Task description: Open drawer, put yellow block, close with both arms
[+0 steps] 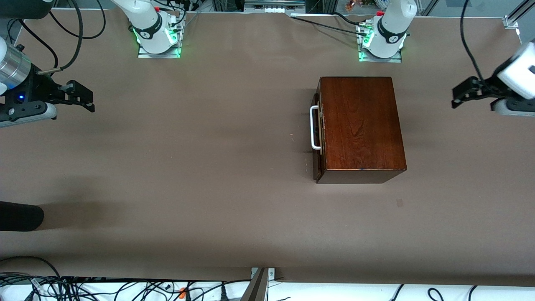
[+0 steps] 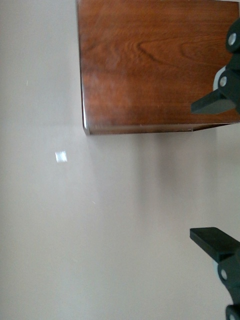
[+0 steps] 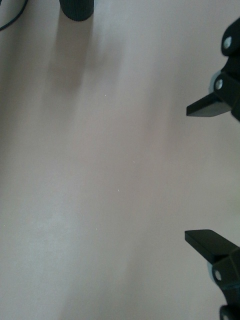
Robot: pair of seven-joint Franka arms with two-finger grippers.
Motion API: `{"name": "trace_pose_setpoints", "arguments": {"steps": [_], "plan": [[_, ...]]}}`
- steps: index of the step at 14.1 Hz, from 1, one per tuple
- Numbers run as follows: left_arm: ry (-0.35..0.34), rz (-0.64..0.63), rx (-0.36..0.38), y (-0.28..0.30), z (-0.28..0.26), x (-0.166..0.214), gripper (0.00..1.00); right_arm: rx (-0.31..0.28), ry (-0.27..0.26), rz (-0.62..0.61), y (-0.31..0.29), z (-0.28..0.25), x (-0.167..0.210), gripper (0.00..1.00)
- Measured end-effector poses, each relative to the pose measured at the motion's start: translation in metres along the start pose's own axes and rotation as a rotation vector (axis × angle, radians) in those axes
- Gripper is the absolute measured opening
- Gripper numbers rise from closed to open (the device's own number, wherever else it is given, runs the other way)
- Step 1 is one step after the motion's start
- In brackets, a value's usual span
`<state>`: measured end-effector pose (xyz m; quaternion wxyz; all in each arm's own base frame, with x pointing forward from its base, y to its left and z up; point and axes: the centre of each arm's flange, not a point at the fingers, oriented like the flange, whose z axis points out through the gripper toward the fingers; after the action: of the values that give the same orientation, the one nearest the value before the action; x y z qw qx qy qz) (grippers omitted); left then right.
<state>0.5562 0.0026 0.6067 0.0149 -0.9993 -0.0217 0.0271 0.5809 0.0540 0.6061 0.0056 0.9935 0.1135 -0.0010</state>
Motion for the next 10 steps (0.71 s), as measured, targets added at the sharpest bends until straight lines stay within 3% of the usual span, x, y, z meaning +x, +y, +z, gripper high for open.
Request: {"name": "trace_pose_setpoints", "arguments": {"steps": [10], "plan": [[0.014, 0.065, 0.0, 0.003, 0.016, 0.005, 1.0, 0.0, 0.0, 0.0, 0.0, 0.0, 0.0, 1.0]]}}
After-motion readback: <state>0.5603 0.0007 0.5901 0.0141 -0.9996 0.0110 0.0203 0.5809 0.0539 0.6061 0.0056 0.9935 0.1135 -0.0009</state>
